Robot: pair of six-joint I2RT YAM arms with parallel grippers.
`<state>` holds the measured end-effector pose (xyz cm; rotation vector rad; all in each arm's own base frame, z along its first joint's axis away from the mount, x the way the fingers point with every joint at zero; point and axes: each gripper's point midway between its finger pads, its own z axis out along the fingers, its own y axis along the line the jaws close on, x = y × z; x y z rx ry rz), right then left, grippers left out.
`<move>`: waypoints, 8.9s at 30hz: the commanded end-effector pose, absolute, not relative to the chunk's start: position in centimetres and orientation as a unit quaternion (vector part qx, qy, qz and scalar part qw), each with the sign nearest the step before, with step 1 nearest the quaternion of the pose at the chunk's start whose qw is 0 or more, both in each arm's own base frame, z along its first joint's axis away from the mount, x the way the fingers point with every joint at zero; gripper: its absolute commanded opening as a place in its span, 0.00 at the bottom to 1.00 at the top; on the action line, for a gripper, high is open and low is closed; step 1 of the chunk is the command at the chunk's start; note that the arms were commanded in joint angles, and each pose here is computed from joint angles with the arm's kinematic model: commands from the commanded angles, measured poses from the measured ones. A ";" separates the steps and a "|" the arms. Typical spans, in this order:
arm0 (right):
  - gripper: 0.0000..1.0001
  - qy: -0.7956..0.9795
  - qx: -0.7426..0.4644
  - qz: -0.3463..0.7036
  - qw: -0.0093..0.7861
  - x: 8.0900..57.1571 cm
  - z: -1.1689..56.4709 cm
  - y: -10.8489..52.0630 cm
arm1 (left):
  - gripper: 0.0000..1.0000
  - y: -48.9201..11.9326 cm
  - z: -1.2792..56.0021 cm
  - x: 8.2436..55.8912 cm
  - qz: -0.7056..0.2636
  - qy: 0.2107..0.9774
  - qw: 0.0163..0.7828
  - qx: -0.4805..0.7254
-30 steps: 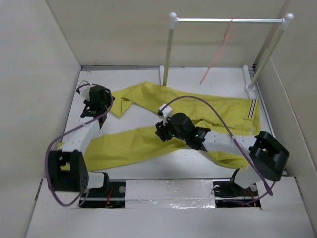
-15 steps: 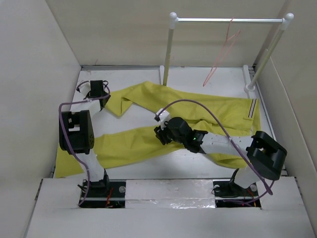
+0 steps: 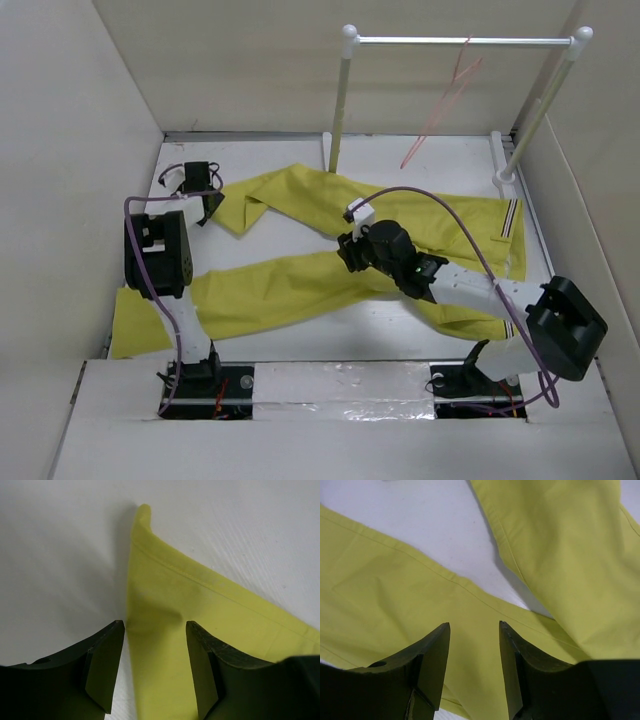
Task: Place the trousers on the hanger
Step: Flatten out the trousers at the center of the board.
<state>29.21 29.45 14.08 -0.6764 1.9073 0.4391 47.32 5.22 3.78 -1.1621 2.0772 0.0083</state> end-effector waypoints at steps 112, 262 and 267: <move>0.63 0.869 0.358 0.009 0.341 46.1 9.2 -18.9 | 0.13 -28.3 21.6 21.6 -0.357 0.712 0.592 0.123; 0.07 0.723 -0.230 0.346 0.552 24.2 19.9 26.3 | 0.47 17.8 3.7 23.4 0.170 0.639 0.315 -0.681; 0.07 0.726 -0.225 0.342 0.553 24.4 19.8 26.1 | 0.45 19.5 3.0 22.3 0.236 0.638 0.266 -0.683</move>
